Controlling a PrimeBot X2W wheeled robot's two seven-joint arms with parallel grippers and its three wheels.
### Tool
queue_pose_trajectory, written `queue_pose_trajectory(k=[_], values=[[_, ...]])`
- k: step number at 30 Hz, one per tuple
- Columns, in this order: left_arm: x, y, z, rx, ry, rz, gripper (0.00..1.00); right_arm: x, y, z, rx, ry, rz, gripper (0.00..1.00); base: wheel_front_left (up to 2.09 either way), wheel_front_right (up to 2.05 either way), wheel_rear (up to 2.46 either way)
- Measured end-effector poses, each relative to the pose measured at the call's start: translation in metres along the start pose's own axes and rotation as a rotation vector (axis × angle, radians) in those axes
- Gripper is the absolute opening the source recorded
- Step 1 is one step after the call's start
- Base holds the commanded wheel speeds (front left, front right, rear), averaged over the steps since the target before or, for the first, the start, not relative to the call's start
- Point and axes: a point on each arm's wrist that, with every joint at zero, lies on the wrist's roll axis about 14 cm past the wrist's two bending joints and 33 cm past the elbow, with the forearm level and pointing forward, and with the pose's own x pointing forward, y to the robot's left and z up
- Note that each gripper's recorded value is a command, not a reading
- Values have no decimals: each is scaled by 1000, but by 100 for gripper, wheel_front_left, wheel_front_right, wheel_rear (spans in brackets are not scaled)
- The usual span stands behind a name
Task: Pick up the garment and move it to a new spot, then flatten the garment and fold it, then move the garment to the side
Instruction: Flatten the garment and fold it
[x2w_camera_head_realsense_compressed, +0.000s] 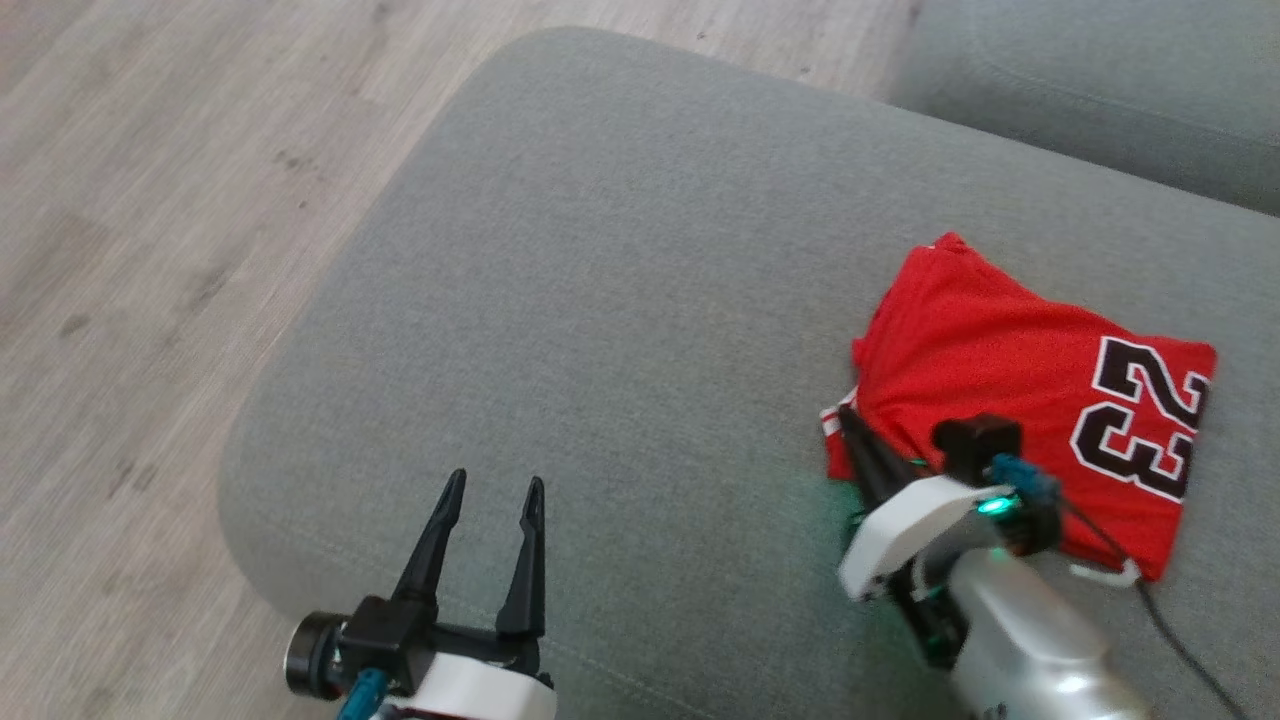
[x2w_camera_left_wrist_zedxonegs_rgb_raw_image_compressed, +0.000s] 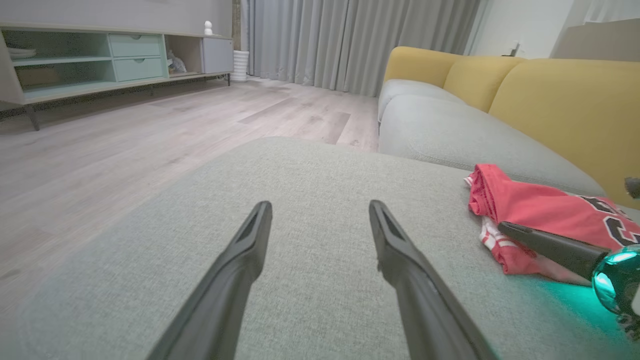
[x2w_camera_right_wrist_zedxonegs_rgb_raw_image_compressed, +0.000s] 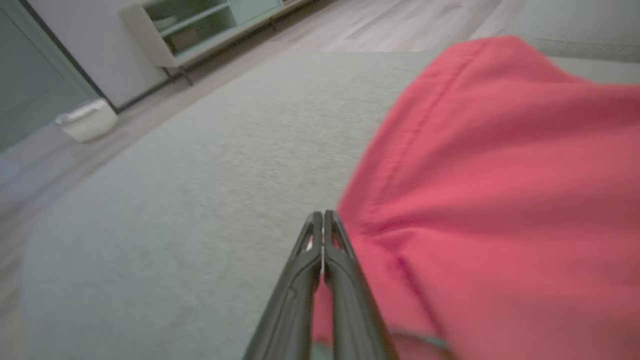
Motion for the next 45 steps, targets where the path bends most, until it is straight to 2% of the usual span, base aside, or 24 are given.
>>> queue_pose_trajectory(k=[2,3,4,5,8,13,20,27,35,45], values=[[2,-2,2,7,-7,-12,100,-4,16,5,51,-30,34,0,0,0,0],[3,-3,3,7,-11,-15,100,-7,21,10,62,-48,45,20,0,0,0],[4,-5,3,9,-15,-25,100,-10,24,17,72,-72,51,79,0,0,0],[5,-7,4,12,-19,-35,100,-13,26,25,75,-99,53,100,0,0,0],[7,-14,5,12,-26,-61,100,-26,21,52,73,-197,30,100,0,0,0],[9,-24,4,12,-27,-101,100,-61,0,65,10,-286,-54,100,0,0,0],[10,-48,7,14,-44,-189,100,-171,-74,49,-24,-381,-388,100,0,0,0],[-3,-59,-2,24,-27,-240,100,-255,-88,27,-19,-433,-603,100,0,0,0],[-17,-59,-10,36,-16,-256,100,-282,-78,14,-23,-447,-657,100,0,0,0],[-24,-52,-14,42,-13,-238,100,-280,-73,18,-37,-459,-643,100,0,0,0]])
